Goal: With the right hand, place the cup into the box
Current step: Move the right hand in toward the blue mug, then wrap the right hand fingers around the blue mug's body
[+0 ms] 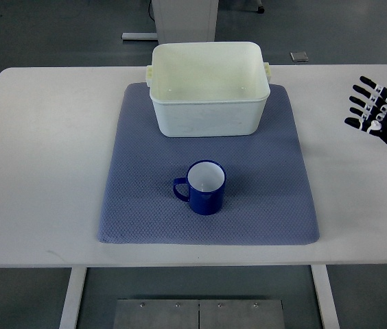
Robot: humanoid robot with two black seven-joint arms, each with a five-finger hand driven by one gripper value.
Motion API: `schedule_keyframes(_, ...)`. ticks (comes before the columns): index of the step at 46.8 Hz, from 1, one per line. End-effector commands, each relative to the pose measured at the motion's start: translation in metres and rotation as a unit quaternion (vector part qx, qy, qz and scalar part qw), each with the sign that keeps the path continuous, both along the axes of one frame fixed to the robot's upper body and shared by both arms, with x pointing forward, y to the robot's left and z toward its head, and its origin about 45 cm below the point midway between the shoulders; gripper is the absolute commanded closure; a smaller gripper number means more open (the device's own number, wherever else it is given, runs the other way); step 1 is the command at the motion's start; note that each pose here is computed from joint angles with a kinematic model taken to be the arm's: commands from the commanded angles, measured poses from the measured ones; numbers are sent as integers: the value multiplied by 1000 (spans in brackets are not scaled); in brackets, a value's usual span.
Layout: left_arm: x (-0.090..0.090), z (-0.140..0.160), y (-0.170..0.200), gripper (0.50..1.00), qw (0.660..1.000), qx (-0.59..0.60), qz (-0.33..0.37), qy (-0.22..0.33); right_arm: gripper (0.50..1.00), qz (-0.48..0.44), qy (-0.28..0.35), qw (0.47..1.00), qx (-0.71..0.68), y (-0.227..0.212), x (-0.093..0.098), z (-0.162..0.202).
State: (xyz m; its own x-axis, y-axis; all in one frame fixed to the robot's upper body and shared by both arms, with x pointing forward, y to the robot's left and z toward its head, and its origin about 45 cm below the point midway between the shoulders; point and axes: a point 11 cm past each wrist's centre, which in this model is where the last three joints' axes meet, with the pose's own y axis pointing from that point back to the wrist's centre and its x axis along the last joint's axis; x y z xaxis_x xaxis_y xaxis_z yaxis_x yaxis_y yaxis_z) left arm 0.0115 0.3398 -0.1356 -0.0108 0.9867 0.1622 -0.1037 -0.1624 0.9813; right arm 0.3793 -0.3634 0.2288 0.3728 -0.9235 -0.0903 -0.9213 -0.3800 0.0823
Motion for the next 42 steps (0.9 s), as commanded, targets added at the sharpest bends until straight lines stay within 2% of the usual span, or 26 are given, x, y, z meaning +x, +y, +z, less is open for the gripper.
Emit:
schedule_keyframes(1, 0, 0, 0, 500, 1000, 0, 0, 0, 500, 25, -8, 999, -19, 11, -14, -5)
schedule_keyframes(13, 0, 0, 0, 500, 1000, 0, 0, 0, 513, 72, -39, 994, -70, 46, -49, -10)
schedule_keyframes(23, 0, 0, 0, 500, 1000, 0, 0, 0, 588, 94, -63, 989, -91, 68, -66, -15)
schedule_keyframes(42, 0, 0, 0, 500, 1000, 0, 0, -1, 588, 148, -53, 985, -66, 137, -89, -50)
